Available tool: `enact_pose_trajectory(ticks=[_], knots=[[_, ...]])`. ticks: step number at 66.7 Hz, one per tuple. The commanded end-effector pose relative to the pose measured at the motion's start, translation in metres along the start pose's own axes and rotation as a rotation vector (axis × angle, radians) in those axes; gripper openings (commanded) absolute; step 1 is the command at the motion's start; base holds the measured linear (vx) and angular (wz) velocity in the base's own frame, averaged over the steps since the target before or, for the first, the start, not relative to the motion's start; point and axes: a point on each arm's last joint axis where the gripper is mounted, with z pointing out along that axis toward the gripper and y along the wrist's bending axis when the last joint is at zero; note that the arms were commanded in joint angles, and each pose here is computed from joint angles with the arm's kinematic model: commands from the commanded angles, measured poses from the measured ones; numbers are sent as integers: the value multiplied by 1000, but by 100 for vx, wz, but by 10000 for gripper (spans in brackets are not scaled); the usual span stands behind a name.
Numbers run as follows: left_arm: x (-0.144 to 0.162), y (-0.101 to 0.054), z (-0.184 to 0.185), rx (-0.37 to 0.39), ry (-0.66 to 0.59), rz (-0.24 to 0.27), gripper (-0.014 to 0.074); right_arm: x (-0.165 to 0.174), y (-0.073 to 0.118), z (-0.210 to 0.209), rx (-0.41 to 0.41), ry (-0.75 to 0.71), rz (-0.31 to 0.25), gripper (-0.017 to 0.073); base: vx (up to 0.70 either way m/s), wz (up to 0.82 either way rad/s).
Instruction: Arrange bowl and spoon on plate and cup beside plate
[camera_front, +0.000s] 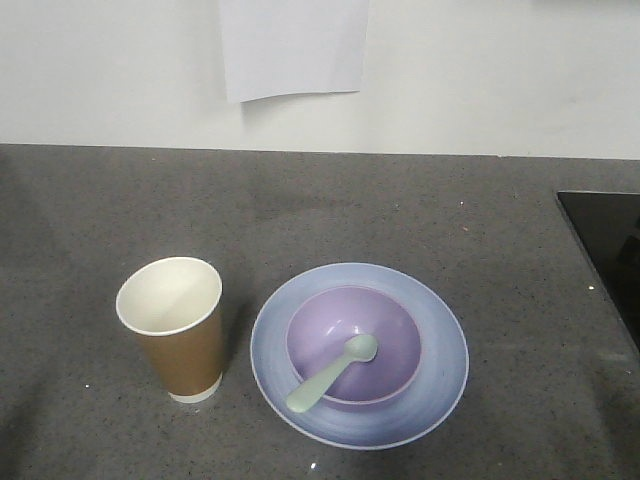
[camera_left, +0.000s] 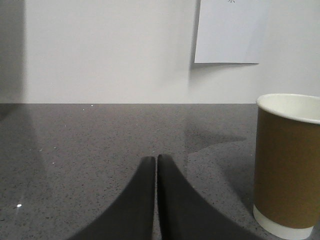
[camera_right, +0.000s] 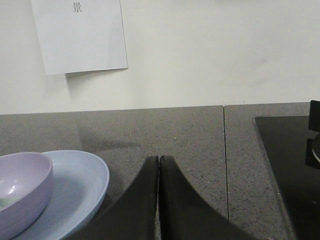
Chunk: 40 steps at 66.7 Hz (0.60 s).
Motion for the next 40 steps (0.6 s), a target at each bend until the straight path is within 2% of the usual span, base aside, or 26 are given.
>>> enact_pose_trajectory(ticks=[1,16,27,40], knots=[[3,1,0,6,-52,-13,-7,1,-3,-4,41,-50,-29,-5,0,0],[3,1,0,6,-50,-13,-7,4,-9,-7,152,-27,-82,-5,0,0],[3,1,0,6,-50,-13,-7,4,-9,-7,157,-28,-174,-5,0,0],[3,1,0,6,-50,-13,-7,4,-9,-7,157,-26,-180,-5,0,0]])
